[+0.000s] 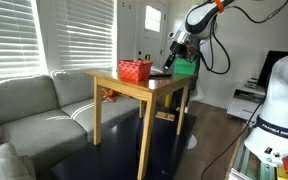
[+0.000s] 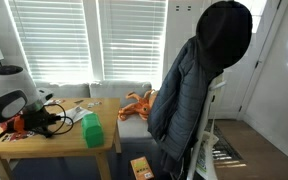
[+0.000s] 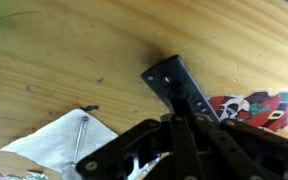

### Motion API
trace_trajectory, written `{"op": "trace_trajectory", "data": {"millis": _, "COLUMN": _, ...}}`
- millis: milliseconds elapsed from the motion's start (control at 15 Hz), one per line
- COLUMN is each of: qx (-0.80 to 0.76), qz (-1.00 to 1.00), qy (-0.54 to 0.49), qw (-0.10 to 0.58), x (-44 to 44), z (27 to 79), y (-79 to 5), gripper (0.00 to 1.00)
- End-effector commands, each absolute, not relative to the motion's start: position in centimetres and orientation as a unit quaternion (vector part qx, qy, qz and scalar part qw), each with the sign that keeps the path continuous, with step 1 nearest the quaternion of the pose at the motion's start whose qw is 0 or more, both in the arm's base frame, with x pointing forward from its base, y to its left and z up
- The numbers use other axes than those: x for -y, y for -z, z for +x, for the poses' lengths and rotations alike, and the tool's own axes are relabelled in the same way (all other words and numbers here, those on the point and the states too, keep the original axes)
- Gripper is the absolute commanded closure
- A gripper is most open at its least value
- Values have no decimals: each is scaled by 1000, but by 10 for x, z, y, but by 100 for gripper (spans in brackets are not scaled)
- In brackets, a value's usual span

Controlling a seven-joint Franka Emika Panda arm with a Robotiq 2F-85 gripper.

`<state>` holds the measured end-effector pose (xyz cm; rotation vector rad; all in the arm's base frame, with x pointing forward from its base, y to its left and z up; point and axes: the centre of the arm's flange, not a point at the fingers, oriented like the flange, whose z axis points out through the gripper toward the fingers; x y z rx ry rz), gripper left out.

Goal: Press the button on the remote

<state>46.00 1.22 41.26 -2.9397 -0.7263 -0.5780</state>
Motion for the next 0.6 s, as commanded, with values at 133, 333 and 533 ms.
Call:
{"op": "trace_trajectory", "data": {"millis": 133, "qx": 233, "qz": -952, "qy": 197, "qw": 38, "x": -8, "z": 452, "y": -438, "gripper": 100}}
{"op": "trace_trajectory", "data": {"millis": 333, "qx": 194, "qz": -969, "qy": 148, "qw": 35, "x": -10, "z": 441, "y": -456, "gripper": 74}}
{"op": "trace_trajectory", "data": {"millis": 533, "qx": 161, "qz": -979, "qy": 119, "qw": 38, "x": -7, "z": 426, "y": -484, "gripper": 61}}
